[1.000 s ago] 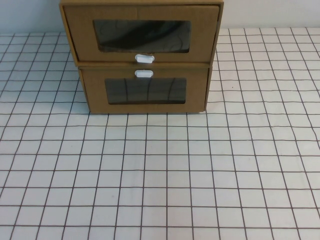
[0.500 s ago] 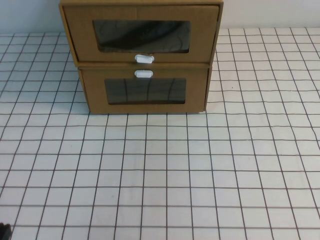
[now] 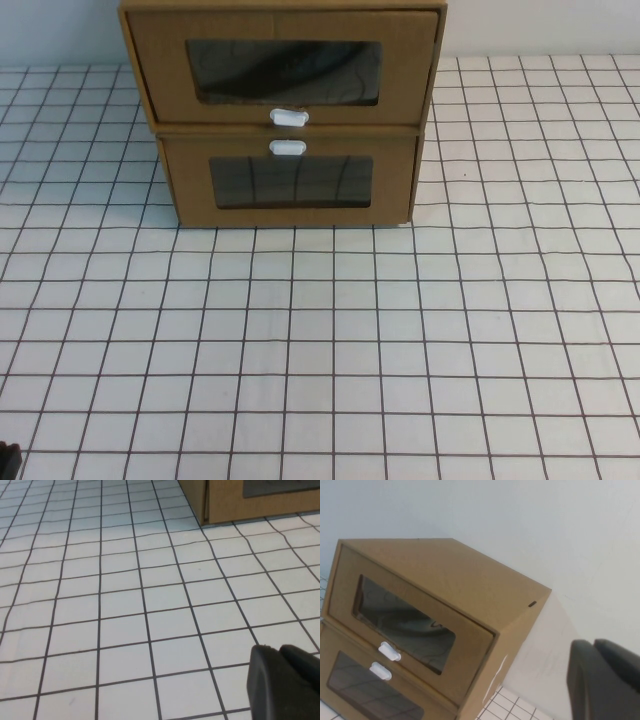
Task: Close the shoe box
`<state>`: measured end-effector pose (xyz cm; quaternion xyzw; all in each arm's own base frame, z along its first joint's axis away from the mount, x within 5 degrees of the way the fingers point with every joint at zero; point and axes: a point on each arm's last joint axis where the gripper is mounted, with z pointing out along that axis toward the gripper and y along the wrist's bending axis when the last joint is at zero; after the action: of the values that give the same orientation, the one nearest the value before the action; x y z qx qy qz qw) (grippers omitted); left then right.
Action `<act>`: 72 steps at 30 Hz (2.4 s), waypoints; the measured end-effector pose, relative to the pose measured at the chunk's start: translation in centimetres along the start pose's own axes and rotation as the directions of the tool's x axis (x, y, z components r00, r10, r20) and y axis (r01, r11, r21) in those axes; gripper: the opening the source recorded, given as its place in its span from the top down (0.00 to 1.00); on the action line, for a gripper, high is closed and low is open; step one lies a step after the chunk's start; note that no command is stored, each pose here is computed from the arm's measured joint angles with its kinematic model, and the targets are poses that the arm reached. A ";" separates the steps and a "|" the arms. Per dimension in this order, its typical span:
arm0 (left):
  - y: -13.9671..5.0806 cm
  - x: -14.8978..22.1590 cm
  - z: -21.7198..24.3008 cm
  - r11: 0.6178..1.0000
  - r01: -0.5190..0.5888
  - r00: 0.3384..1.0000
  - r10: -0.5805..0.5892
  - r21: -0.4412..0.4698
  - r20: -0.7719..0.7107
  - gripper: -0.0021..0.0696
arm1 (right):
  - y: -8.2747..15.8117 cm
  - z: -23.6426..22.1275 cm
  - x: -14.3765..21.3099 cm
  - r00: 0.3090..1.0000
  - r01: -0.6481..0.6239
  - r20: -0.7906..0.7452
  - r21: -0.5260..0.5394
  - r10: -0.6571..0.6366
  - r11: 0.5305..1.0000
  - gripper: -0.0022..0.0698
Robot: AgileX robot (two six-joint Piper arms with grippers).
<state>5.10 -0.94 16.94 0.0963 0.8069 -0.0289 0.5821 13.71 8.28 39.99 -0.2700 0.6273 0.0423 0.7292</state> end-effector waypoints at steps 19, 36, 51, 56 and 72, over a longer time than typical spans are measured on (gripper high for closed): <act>0.0 0.0 0.0 1.000 0.000 1.000 0.000 0.000 0.003 0.97 | -3.3 -5.9 -2.3 0.985 -0.007 0.171 0.186 -0.026 0.983 0.99; 0.0 0.0 0.0 1.000 0.000 1.000 0.000 0.000 0.003 0.97 | -4.5 -12.1 -3.7 0.949 -0.110 0.316 0.347 -0.005 0.931 0.99; 0.0 0.0 0.0 1.000 0.000 1.000 0.000 0.000 0.004 0.97 | -0.8 -10.2 4.7 0.933 -0.263 -0.191 0.213 0.304 0.941 0.99; 0.0 0.0 0.0 1.000 0.000 1.000 0.000 0.000 0.004 0.97 | -0.1 -11.1 9.6 0.952 -0.197 -0.158 0.337 0.261 0.921 0.99; 0.0 0.0 0.0 1.000 0.000 1.000 0.000 0.000 0.004 0.97 | 4.4 -12.1 20.7 0.882 -0.327 -0.227 0.332 0.412 0.884 0.99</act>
<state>5.11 -0.94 16.95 0.0961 0.8058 -0.0289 0.5836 5.48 0.82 18.28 -0.0397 0.7675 0.0512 0.6378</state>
